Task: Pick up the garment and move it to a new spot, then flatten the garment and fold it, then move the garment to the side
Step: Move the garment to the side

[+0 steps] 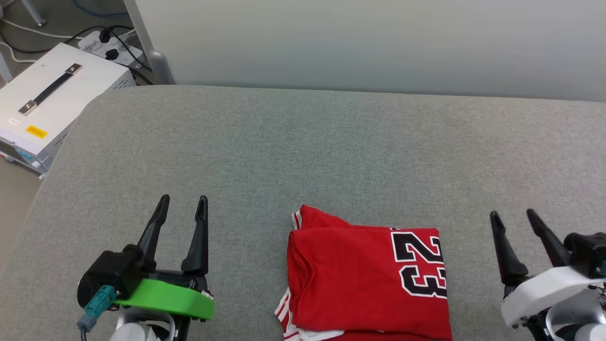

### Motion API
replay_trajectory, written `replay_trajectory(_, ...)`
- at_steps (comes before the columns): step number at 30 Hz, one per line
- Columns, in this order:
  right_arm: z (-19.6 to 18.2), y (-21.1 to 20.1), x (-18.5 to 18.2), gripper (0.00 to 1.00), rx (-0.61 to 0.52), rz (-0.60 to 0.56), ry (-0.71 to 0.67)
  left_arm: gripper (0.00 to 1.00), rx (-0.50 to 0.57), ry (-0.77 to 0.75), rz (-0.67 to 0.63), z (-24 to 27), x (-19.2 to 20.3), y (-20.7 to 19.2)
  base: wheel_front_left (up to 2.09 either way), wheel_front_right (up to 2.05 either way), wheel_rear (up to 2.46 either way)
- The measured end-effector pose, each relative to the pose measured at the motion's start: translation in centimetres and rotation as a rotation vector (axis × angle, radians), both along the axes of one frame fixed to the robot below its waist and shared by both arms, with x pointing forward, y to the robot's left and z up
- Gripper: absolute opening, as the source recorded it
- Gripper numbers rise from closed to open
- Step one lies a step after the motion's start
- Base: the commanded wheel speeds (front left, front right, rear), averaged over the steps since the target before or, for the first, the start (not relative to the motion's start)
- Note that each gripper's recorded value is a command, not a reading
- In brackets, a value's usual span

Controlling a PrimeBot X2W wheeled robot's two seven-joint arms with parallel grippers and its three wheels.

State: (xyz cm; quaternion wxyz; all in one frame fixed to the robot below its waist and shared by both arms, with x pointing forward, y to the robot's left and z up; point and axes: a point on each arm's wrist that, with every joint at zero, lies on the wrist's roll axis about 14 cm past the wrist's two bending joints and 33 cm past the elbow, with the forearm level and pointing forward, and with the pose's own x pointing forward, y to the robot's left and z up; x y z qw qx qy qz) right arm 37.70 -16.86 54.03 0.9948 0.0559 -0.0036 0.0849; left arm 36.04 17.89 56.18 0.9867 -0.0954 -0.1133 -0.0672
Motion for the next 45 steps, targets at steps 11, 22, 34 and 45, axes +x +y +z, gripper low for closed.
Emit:
replay_trajectory(11, -8.0, 2.8, -1.7, 1.0, -0.033, 0.15, 0.524, 1.0, 0.001, 0.053, 0.004, -1.7, 0.1, 0.1, 0.0, 0.0, 0.0)
replay_trajectory(22, -13.9, 5.7, -2.3, 1.0, -0.006, 0.222, 0.821, 1.0, 0.01, 0.092, 0.052, -2.8, 0.1, 1.6, 0.0, 0.0, 0.0)
replay_trajectory(34, -17.2, 7.8, -2.9, 0.0, -0.04, 0.293, 0.94, 1.0, 0.019, 0.121, 0.103, -3.6, -0.5, 3.2, 0.0, 0.0, 0.0)
replay_trajectory(45, -14.5, 7.3, -1.5, 0.0, -0.168, 0.304, 0.771, 1.0, 0.03, 0.103, 0.044, -3.1, 0.3, 1.5, 0.0, 0.0, 0.0)
